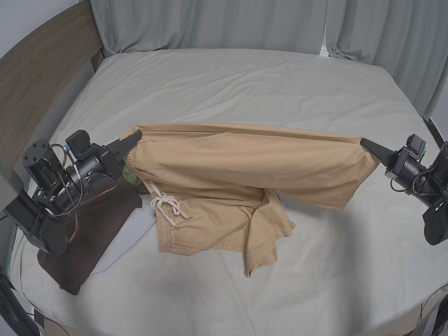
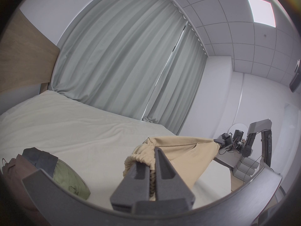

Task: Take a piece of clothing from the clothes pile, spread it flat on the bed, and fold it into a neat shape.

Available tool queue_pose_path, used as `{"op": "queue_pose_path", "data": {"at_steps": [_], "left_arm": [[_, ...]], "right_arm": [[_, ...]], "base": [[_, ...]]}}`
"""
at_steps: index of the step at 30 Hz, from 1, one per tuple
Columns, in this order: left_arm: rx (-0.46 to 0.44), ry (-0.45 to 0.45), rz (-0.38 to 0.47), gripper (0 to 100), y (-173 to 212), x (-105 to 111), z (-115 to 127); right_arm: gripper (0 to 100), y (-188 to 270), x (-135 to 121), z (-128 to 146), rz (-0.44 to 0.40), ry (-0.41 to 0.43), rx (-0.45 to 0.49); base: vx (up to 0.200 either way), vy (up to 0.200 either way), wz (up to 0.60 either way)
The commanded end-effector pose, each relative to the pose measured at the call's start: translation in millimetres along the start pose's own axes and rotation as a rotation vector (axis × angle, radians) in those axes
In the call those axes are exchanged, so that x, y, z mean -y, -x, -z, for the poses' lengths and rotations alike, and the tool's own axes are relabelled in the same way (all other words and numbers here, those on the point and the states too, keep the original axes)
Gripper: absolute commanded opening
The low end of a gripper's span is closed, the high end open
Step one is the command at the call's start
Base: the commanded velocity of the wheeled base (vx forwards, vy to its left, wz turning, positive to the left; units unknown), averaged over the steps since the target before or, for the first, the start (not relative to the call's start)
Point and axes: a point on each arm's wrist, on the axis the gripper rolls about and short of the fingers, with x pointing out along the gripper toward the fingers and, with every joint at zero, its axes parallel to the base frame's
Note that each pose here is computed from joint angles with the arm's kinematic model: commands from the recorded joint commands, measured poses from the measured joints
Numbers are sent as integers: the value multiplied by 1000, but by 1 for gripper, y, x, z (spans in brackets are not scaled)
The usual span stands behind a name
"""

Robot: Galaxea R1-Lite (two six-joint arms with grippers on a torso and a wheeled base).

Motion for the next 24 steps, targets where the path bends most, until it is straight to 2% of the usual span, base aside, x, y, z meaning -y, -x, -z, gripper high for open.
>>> {"op": "queue_pose_path", "data": {"at_steps": [1, 18, 24], "left_arm": [[-2, 2, -20, 0, 2, -6, 2], [-25, 20, -42, 0, 4, -9, 10], [-27, 35, -61, 0, -5, -19, 18]], "right_arm": [[0, 1, 1, -1, 5, 0, 3], [0, -5, 4, -1, 7, 2, 8], [0, -21, 28, 2, 35, -7, 16]], "base": [[0, 0, 0], [0, 0, 0], [0, 0, 0]]}}
